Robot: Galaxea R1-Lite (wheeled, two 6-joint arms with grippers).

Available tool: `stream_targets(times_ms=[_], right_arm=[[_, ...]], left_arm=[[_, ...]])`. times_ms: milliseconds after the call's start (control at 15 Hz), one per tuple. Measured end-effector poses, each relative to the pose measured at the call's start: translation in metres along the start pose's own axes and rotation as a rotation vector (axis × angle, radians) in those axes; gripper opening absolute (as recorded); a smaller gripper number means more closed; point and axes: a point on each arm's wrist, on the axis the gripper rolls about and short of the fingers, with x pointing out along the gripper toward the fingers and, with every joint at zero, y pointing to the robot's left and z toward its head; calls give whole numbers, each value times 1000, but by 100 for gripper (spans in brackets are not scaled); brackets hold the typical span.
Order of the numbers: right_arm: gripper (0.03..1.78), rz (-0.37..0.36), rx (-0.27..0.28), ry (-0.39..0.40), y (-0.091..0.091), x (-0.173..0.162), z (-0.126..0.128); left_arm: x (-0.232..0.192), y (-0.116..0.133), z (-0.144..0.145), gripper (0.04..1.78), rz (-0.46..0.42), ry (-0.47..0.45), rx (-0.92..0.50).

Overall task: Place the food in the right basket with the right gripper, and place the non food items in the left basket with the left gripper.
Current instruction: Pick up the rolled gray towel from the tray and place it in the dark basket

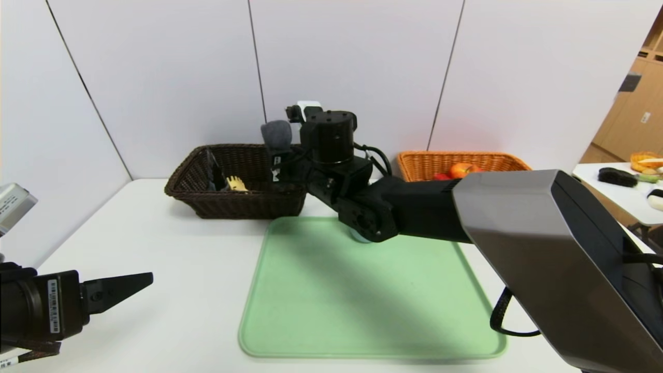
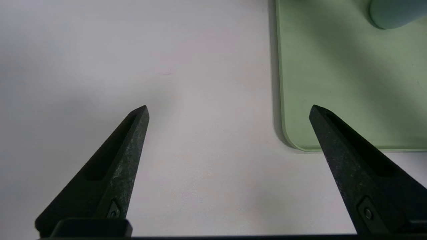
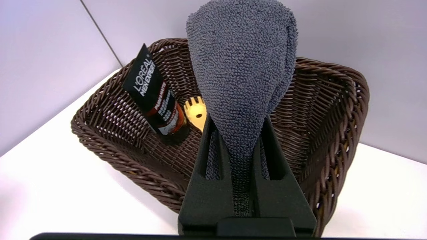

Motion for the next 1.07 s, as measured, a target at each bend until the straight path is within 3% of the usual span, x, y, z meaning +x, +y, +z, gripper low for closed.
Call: stream_targets(times_ms=[67, 333, 533, 867, 1067], right_arm=[[18, -11, -4, 2, -2, 1, -1], [76, -24, -22, 2, -3, 2, -3], [106, -24, -23, -3, -3, 1, 0], [137, -22, -17, -24, -1, -7, 16], [148, -48, -13, -46, 1, -26, 48]], left_arm=[[-1, 0, 0, 169, -1, -2, 0], [-1, 0, -1, 169, -3, -5, 1], [-2, 1, -1, 169, -3, -6, 1], [-4, -2, 5, 169, -20, -43, 2], [-6, -14, 25, 169, -121, -151, 6]])
